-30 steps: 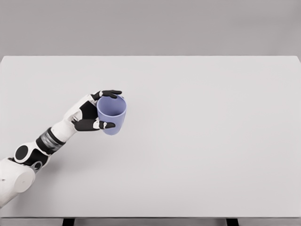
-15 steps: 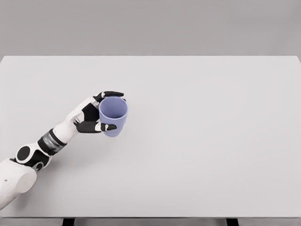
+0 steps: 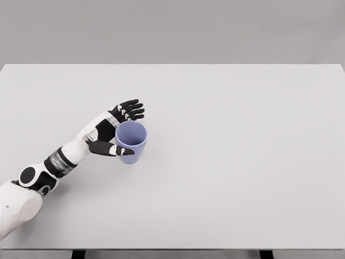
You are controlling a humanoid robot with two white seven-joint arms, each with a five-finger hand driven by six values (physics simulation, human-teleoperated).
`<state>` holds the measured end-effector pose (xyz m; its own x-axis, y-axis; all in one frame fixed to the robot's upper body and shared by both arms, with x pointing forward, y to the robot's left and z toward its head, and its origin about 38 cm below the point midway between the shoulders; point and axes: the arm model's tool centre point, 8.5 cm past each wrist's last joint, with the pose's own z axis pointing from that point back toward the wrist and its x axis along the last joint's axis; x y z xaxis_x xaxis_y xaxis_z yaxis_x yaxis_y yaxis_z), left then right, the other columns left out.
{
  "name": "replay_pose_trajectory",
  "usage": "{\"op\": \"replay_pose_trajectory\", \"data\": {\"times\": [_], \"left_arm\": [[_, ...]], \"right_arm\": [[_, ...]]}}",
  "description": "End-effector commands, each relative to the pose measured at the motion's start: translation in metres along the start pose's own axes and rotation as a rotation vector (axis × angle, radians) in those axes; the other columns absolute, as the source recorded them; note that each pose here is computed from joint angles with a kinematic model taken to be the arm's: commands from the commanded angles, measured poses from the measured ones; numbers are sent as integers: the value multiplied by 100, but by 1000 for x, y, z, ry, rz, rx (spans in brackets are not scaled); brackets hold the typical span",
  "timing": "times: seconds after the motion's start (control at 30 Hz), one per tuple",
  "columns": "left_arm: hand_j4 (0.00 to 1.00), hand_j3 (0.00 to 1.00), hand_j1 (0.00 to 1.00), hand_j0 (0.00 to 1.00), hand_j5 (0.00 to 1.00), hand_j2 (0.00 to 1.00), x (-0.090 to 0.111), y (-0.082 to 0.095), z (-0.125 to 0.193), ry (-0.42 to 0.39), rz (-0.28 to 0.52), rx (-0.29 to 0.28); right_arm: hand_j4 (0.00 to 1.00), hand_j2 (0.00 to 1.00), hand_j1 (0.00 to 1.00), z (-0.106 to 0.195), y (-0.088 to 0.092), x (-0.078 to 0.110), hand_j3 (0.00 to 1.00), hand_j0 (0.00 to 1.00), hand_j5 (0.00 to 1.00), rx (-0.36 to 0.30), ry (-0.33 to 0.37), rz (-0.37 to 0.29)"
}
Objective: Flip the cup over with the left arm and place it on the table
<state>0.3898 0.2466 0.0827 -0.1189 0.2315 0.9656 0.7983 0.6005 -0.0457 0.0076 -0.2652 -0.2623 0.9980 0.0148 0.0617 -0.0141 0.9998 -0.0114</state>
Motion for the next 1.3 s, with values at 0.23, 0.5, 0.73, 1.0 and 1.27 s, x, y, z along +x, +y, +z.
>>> {"op": "replay_pose_trajectory", "data": {"times": [0.23,0.5,0.73,1.0,1.27], "left_arm": [[100,100,100,100,100,100,10,1,-2,-13,-17,-14],[100,100,100,100,100,100,23,5,-2,-25,-40,-32],[100,100,100,100,100,100,38,3,-11,-56,-59,-62],[100,100,100,100,100,100,50,4,-21,-79,-78,-82],[100,100,100,100,100,100,187,88,-2,323,-966,-321]], "right_arm": [[100,100,100,0,0,0,100,100,100,0,0,0],[100,100,100,0,0,0,100,100,100,0,0,0],[100,100,100,0,0,0,100,100,100,0,0,0],[100,100,100,0,0,0,100,100,100,0,0,0],[100,100,100,0,0,0,100,100,100,0,0,0]]}}
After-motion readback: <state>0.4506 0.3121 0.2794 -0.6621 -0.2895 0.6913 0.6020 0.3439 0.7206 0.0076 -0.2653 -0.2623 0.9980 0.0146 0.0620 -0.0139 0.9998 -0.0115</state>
